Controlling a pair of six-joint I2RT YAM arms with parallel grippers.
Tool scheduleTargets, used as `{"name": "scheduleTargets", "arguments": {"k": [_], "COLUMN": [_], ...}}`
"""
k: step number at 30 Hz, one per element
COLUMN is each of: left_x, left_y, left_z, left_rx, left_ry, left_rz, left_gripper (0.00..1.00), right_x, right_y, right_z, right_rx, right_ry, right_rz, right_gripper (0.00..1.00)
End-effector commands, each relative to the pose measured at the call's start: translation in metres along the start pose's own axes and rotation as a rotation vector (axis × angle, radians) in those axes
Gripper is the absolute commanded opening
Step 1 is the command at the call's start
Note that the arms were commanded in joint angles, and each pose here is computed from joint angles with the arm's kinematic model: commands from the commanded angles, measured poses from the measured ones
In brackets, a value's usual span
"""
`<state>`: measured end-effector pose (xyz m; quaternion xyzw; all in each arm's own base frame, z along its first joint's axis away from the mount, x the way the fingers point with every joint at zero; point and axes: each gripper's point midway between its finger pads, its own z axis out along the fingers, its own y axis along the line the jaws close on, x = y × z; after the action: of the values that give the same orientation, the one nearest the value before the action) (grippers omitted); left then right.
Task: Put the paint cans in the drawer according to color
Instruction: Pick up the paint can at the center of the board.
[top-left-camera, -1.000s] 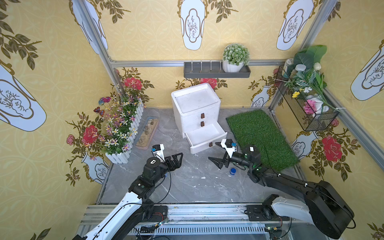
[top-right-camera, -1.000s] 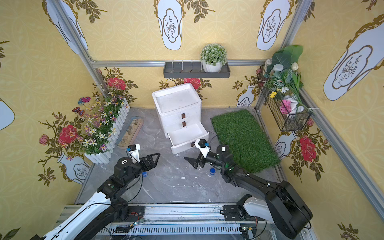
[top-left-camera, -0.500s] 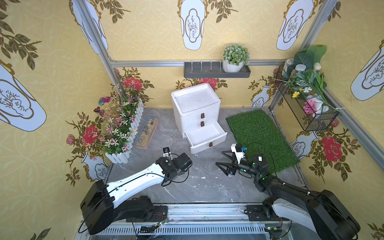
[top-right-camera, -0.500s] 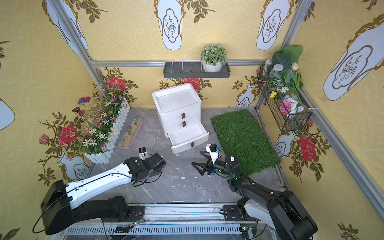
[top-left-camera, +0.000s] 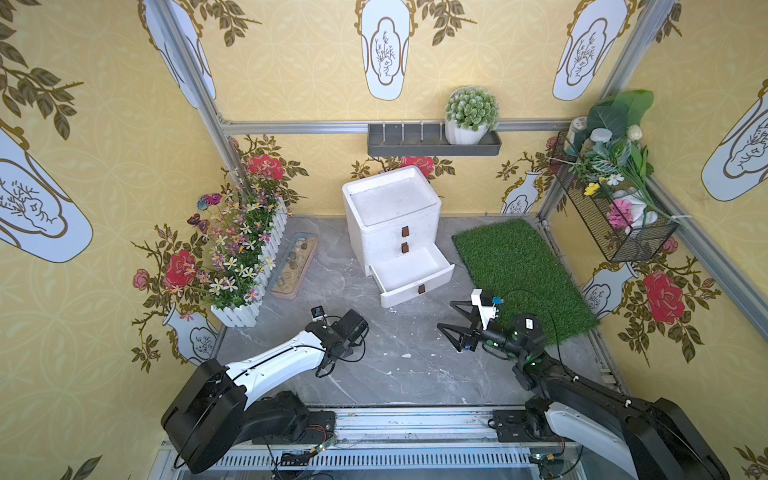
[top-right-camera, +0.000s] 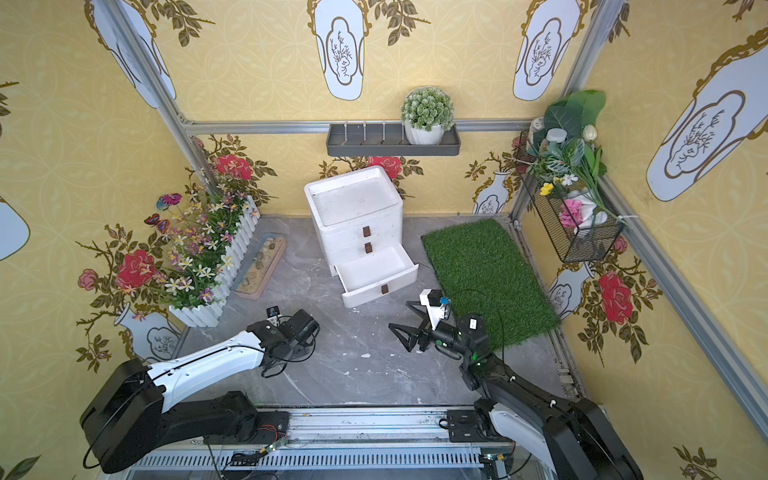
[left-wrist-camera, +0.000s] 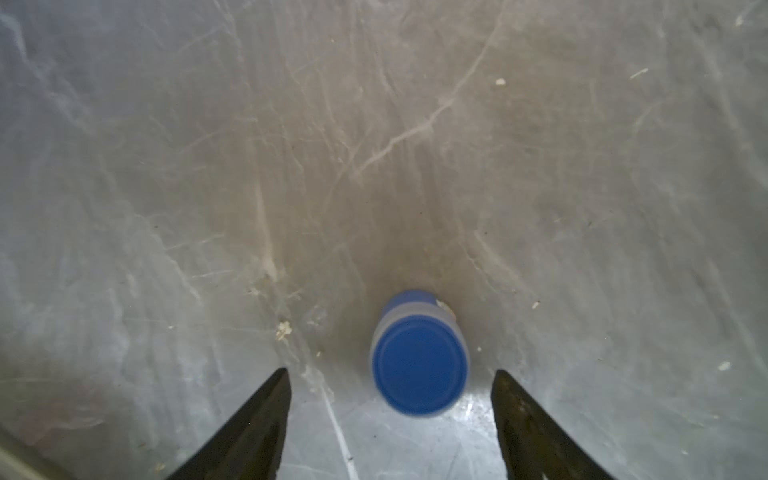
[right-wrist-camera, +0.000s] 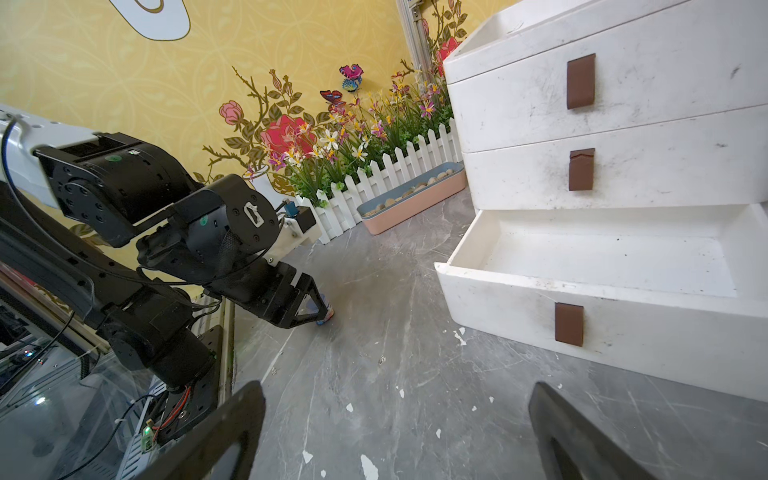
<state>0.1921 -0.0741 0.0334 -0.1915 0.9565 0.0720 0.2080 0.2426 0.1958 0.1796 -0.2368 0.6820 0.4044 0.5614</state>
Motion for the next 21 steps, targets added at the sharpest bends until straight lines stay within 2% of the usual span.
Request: {"name": "scheduleTargets", "arguments": {"k": [1,6,12,18,21], "left_x": [-0.004,-0.01,-0.023,-0.016,-0.015], "left_y": [-0.02,-0.01,-0.017,-0.02,-0.018], "left_z": [0.002,0.019,0.022,0.029,0.028], "left_rx": [0.097,0.072,0.07,0.067,0.07], "left_ry": [0.001,0.015,-0.005,0.029,0.033], "left_rz": [0.003,-0.042,-0.027,-0.015,-0.018], "left_gripper": [0.77,0.74,0.65,0.5,0.49], "right_x": [-0.008,-0.007,-0.006,-0.005,-0.005], "right_y": [0.005,0.006,0.007,0.005,0.005], "right_z": [-0.001,-0.001,-0.001,-0.003,-0.003], "right_rx": [-0.025,-0.03,-0.032,-0.021,-0.021], "right_ry": [-0.034,-0.034,-0.032,-0.031,-0.034], "right_rz": [-0.026,-0.023,-0.023,-0.024,-0.024], "right_gripper": [1.0,1.0,1.0,1.0,1.0]}}
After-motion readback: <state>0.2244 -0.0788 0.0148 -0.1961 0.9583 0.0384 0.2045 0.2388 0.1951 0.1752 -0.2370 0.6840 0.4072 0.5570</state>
